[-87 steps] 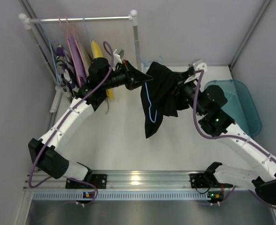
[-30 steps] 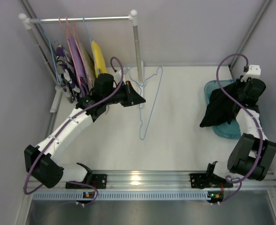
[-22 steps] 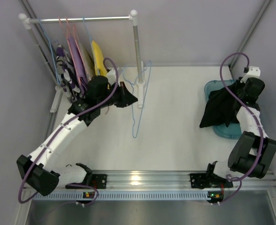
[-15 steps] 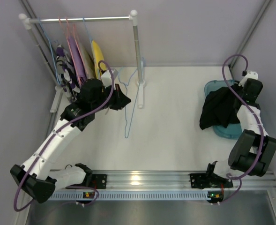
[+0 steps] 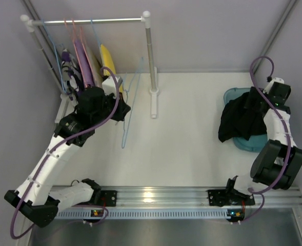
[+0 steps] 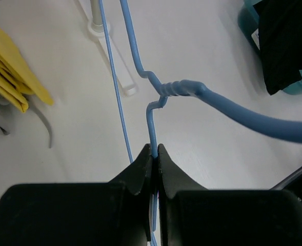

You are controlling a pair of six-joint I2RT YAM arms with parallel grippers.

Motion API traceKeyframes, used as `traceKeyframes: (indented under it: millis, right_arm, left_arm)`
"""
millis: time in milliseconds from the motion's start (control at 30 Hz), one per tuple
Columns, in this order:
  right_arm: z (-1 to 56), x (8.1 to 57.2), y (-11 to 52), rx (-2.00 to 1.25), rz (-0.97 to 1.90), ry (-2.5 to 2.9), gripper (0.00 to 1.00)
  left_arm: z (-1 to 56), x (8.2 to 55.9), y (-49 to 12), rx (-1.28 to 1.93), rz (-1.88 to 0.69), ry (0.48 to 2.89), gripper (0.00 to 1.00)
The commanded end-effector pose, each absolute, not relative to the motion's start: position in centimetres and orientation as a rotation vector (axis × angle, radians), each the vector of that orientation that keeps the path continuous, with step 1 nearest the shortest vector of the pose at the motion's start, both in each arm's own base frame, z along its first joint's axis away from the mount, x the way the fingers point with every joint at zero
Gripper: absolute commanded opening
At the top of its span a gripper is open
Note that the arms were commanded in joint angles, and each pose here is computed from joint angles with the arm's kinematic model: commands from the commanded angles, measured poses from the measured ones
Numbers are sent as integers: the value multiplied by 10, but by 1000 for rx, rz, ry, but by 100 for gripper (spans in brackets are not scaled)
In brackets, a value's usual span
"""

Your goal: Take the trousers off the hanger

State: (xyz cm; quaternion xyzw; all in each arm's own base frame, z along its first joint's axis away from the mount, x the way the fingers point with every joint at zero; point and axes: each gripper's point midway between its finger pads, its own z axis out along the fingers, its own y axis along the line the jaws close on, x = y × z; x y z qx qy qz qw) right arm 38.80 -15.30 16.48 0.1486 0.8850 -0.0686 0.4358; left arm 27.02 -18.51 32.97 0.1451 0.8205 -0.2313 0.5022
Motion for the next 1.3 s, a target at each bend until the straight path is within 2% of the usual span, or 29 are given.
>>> traceKeyframes:
  millis: [0, 333, 467, 633, 767, 967, 1267]
  right_arm:
    - [197, 371, -145, 290, -158, 2180, 99]
    - [236, 337, -83, -211, -19, 2075, 99]
    - [240, 314, -57, -555, -41, 2039, 99]
    - [209, 289, -17, -1032, -247, 1928, 99]
    - [179, 270, 18, -1452, -282, 1796, 99]
    - [135, 250, 27, -1977, -343, 1675, 99]
    - [89, 259, 25, -2314, -381, 1574, 100]
  left_arm:
    - [333, 274, -175, 393, -458, 2000, 0]
    - [330, 281, -183, 398, -476, 2035, 0]
    - [328, 282, -188, 425, -491, 2053, 0]
    - [320, 282, -191, 428, -505, 2080, 0]
    - [318, 278, -194, 430, -544, 2094, 0]
    - [316, 283, -191, 372, -596, 2124, 0]
    - [312, 290, -192, 317, -664, 2164, 0]
